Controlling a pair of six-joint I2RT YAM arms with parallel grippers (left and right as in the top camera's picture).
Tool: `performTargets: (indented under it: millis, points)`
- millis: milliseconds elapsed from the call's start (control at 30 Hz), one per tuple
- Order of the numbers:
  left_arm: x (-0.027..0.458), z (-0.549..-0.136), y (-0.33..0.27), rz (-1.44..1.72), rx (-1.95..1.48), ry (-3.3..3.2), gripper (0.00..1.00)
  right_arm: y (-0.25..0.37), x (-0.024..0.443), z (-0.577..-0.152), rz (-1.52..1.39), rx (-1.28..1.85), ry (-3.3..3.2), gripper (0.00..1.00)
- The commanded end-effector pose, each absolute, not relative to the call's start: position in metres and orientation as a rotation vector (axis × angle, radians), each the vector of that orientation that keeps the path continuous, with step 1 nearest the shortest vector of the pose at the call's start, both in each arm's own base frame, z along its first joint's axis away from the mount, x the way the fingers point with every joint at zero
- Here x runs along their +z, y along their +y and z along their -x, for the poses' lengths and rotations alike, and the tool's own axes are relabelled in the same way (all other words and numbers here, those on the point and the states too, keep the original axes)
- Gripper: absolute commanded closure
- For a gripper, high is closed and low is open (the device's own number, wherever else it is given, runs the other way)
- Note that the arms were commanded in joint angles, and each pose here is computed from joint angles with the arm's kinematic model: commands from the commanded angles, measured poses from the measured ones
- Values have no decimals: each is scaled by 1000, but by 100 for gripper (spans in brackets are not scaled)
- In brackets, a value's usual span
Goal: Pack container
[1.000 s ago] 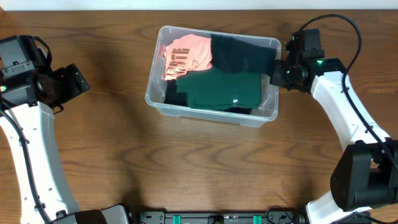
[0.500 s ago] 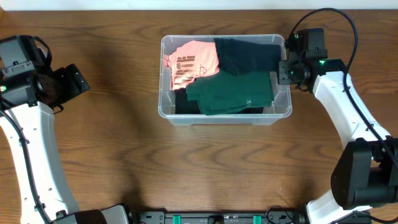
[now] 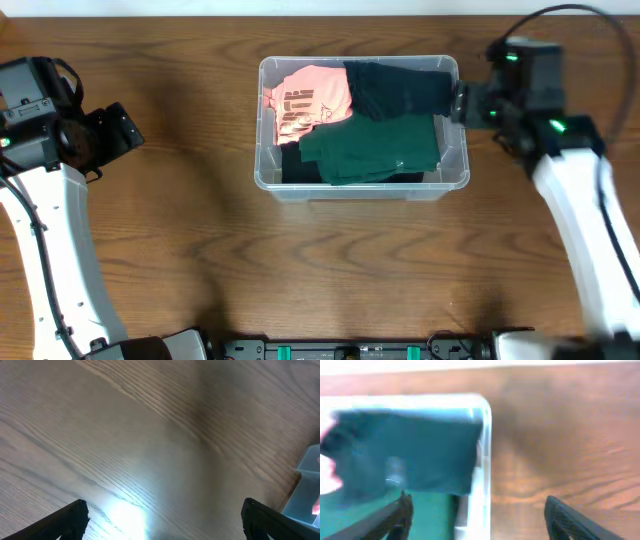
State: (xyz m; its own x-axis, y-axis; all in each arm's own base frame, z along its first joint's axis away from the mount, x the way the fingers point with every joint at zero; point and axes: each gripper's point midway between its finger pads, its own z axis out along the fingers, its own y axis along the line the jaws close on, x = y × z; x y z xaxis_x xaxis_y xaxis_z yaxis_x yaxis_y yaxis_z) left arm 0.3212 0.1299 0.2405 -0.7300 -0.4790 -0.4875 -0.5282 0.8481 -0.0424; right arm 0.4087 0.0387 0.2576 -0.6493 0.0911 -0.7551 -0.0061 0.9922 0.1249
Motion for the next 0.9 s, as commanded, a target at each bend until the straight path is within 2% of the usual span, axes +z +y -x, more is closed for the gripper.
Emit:
performTargets:
  millis: [0,233,533,867]
  points:
    - [239,-320,132,759,144,2532,2,35,317,-383,-67,169,2119,1]
    - [239,-320,133,760,145,2532,2,31,390,-326,-55,186,1909,1]
    - [239,-320,132,759,144,2532,2,21,374,-261,-68,145,2009,1]
    - [239,-320,133,760,145,2532,2,9,375,-239,-7,23,1999,1]
